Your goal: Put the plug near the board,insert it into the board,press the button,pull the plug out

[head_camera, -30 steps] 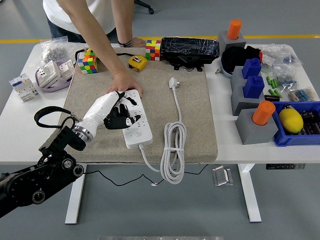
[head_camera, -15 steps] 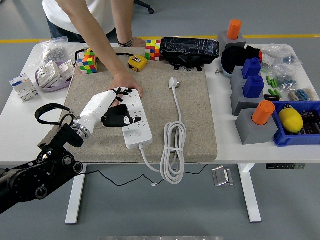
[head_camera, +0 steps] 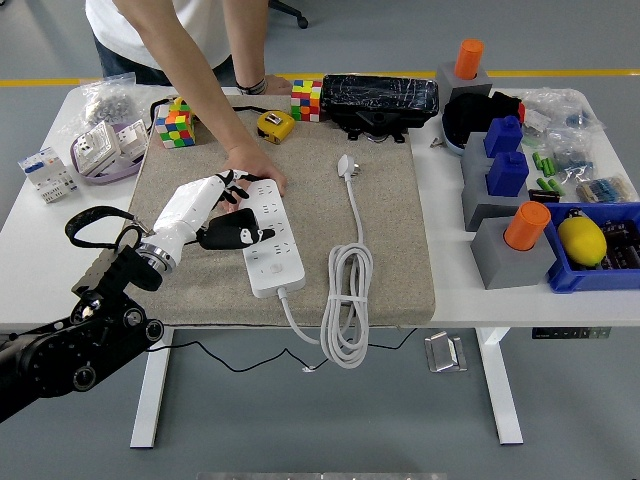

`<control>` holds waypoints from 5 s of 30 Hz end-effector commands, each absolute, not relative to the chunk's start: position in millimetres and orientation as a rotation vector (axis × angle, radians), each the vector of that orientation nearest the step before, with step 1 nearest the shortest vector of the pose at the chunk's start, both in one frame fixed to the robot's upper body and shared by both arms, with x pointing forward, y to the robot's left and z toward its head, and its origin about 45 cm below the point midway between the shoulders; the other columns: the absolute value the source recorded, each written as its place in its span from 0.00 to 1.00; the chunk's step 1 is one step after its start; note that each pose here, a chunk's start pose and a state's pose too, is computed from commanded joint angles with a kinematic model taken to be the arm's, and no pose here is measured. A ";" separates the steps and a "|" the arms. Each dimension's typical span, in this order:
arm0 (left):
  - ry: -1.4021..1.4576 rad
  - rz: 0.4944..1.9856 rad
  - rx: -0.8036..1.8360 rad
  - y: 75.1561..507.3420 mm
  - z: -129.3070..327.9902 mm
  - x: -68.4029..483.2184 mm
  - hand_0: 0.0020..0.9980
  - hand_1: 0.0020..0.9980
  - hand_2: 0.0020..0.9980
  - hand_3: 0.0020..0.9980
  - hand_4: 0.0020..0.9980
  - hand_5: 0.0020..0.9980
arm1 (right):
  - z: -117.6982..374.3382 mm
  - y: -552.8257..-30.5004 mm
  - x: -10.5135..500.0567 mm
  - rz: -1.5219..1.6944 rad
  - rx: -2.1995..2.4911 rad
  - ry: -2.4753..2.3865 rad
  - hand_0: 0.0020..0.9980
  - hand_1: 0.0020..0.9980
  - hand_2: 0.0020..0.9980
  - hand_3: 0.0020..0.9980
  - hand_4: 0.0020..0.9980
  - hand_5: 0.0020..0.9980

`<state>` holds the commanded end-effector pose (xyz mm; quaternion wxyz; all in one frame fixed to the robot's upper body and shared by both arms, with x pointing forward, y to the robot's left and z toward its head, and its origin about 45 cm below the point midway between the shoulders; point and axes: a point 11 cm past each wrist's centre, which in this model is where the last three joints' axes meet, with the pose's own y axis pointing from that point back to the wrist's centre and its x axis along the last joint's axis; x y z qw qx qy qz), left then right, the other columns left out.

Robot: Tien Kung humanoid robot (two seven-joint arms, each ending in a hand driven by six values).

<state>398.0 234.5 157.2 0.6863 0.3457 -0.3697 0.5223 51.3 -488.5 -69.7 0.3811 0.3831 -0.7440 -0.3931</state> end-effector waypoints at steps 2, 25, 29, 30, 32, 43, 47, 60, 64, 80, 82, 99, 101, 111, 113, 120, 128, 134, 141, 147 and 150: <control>-0.838 1.163 0.804 237.4 153.7 399.5 0.61 0.63 0.64 0.66 0.96 0.37 | -69.5 -488.9 51.4 -1.003 0.977 -1.899 0.61 0.68 0.64 0.56 0.97 0.58; -0.860 1.151 0.878 239.7 142.4 401.4 0.37 0.46 0.50 0.55 0.72 0.02 | -70.8 -486.8 47.8 -1.009 0.976 -1.893 0.61 0.68 0.64 0.56 0.97 0.58; -0.870 1.167 0.849 239.9 147.1 402.5 0.30 0.38 0.39 0.54 0.69 0.00 | -71.4 -486.2 45.4 -1.012 0.973 -1.890 0.61 0.68 0.64 0.56 0.97 0.58; -0.871 1.171 0.844 240.2 148.0 402.9 0.30 0.38 0.39 0.54 0.69 0.00 | -71.5 -486.2 44.9 -1.012 0.972 -1.889 0.61 0.68 0.64 0.56 0.97 0.58; -0.878 1.182 0.826 241.4 151.0 403.8 0.30 0.37 0.37 0.54 0.68 0.00 | -71.5 -486.4 44.2 -1.012 0.970 -1.888 0.61 0.68 0.64 0.56 0.97 0.58; -0.924 1.252 0.811 267.2 164.8 412.8 0.30 0.37 0.37 0.53 0.68 0.00 | -71.8 -484.9 46.5 -1.018 0.973 -1.899 0.61 0.68 0.64 0.56 0.97 0.58; -0.917 1.277 0.858 285.8 160.4 415.4 0.31 0.38 0.38 0.54 0.68 0.00 | -72.3 -483.7 47.1 -1.021 0.974 -1.901 0.61 0.68 0.64 0.56 0.97 0.58; -0.857 1.281 0.938 305.0 144.4 413.6 0.42 0.50 0.55 0.58 0.75 0.00 | -72.0 -483.2 50.3 -1.020 0.980 -1.904 0.61 0.68 0.64 0.56 0.97 0.58; -0.846 1.268 0.952 305.2 142.1 412.8 0.55 0.62 0.60 0.62 0.91 0.12 | -70.9 -484.0 52.9 -1.015 0.985 -1.907 0.61 0.68 0.64 0.56 0.97 0.58; -0.818 1.366 0.844 310.3 160.2 409.3 0.63 0.72 0.72 0.76 1.00 0.37 | -67.8 -489.3 57.3 -0.993 0.991 -1.902 0.61 0.68 0.64 0.56 0.97 0.58; -0.787 1.418 0.779 311.5 168.0 408.9 0.63 0.72 0.72 0.76 1.00 0.37 | -67.6 -489.7 57.8 -0.991 0.992 -1.902 0.61 0.68 0.64 0.56 0.97 0.58; -0.574 1.750 0.379 353.2 214.3 403.0 0.55 0.62 0.56 0.62 0.87 0.35 | -66.4 -494.9 60.7 -0.972 0.981 -1.897 0.61 0.68 0.64 0.56 0.97 0.58; -0.569 1.760 0.378 356.4 215.2 402.7 0.55 0.62 0.56 0.62 0.87 0.35 | -66.7 -494.0 61.4 -0.973 0.983 -1.896 0.61 0.68 0.64 0.56 0.97 0.58; -0.579 1.809 0.361 370.0 226.7 402.3 0.56 0.62 0.56 0.62 0.84 0.32 | -65.3 -496.1 64.2 -0.964 0.983 -1.900 0.61 0.68 0.65 0.56 0.97 0.58; -0.584 1.811 0.360 371.4 229.8 403.3 0.56 0.62 0.56 0.62 0.84 0.32 | -65.6 -495.9 63.8 -0.966 0.982 -1.899 0.61 0.68 0.65 0.56 0.97 0.58; -0.593 1.814 0.359 374.7 238.3 405.6 0.56 0.62 0.57 0.62 0.83 0.31 | -66.5 -495.5 62.3 -0.974 0.973 -1.905 0.61 0.68 0.65 0.56 0.97 0.58; -0.563 1.826 0.374 379.5 234.4 404.6 0.55 0.61 0.57 0.62 0.83 0.31 | -62.6 -501.4 66.2 -0.961 0.970 -1.918 0.61 0.68 0.65 0.56 0.97 0.58; -0.557 1.811 0.370 372.8 234.3 407.1 0.55 0.62 0.57 0.62 0.83 0.31 | -61.6 -502.8 65.8 -0.960 0.968 -1.926 0.61 0.68 0.65 0.56 0.97 0.58; -0.554 1.807 0.375 372.3 234.3 407.9 0.55 0.62 0.58 0.62 0.83 0.31 | -62.3 -501.2 67.0 -0.965 0.969 -1.929 0.61 0.68 0.65 0.56 0.97 0.58; -0.554 1.808 0.373 372.7 235.3 408.1 0.55 0.62 0.58 0.62 0.83 0.31 | -61.5 -503.3 65.9 -0.962 0.965 -1.928 0.61 0.68 0.65 0.56 0.97 0.58; -0.552 1.807 0.375 372.4 234.7 408.1 0.55 0.62 0.58 0.62 0.83 0.31 | -61.2 -503.8 65.8 -0.961 0.964 -1.929 0.61 0.68 0.65 0.56 0.97 0.58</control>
